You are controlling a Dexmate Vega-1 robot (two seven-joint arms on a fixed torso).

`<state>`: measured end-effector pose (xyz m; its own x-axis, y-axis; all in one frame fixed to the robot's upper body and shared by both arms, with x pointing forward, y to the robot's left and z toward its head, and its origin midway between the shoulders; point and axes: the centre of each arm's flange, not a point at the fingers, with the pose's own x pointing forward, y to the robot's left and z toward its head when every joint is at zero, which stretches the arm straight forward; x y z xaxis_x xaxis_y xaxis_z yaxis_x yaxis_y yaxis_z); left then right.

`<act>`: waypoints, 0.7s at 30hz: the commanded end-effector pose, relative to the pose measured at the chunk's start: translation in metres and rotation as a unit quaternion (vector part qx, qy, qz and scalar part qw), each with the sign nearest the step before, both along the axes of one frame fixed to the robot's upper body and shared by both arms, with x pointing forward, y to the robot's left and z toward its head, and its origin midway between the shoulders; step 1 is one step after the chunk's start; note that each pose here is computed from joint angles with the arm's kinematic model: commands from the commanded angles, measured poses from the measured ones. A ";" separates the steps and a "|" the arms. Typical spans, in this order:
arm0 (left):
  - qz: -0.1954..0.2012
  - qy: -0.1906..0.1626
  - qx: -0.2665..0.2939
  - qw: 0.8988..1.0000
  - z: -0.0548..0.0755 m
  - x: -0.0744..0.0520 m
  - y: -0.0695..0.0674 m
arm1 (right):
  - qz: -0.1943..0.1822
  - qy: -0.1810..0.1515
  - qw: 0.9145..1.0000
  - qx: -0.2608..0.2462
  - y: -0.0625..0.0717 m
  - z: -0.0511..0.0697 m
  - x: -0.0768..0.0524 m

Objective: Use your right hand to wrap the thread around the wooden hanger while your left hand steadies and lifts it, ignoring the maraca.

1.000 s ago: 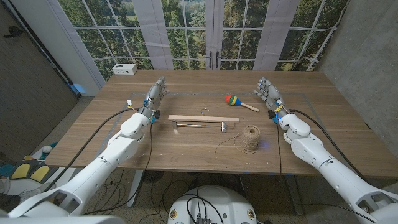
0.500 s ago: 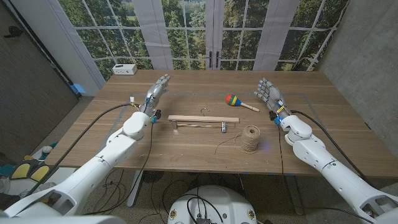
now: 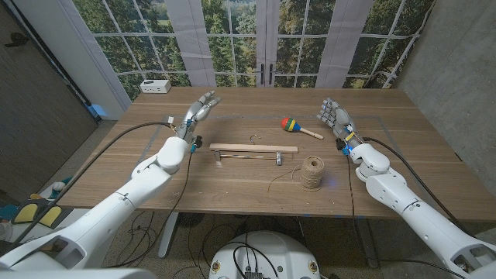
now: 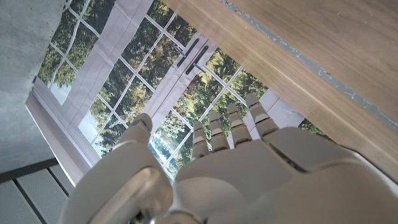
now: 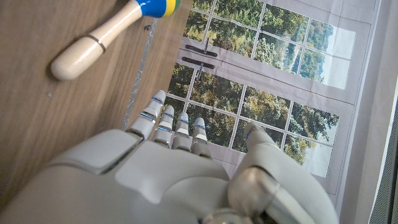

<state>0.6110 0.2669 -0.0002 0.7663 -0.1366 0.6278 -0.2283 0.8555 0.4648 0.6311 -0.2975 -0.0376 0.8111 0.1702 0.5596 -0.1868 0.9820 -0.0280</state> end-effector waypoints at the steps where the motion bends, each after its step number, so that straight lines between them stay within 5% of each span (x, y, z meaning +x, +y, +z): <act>1: 0.043 -0.026 0.078 0.996 0.009 -0.012 -0.013 | -0.001 0.002 1.000 -0.001 0.001 0.000 0.001; 21: 0.087 -0.026 0.177 0.980 0.013 -0.015 -0.033 | -0.002 0.005 1.000 0.001 0.001 -0.001 0.006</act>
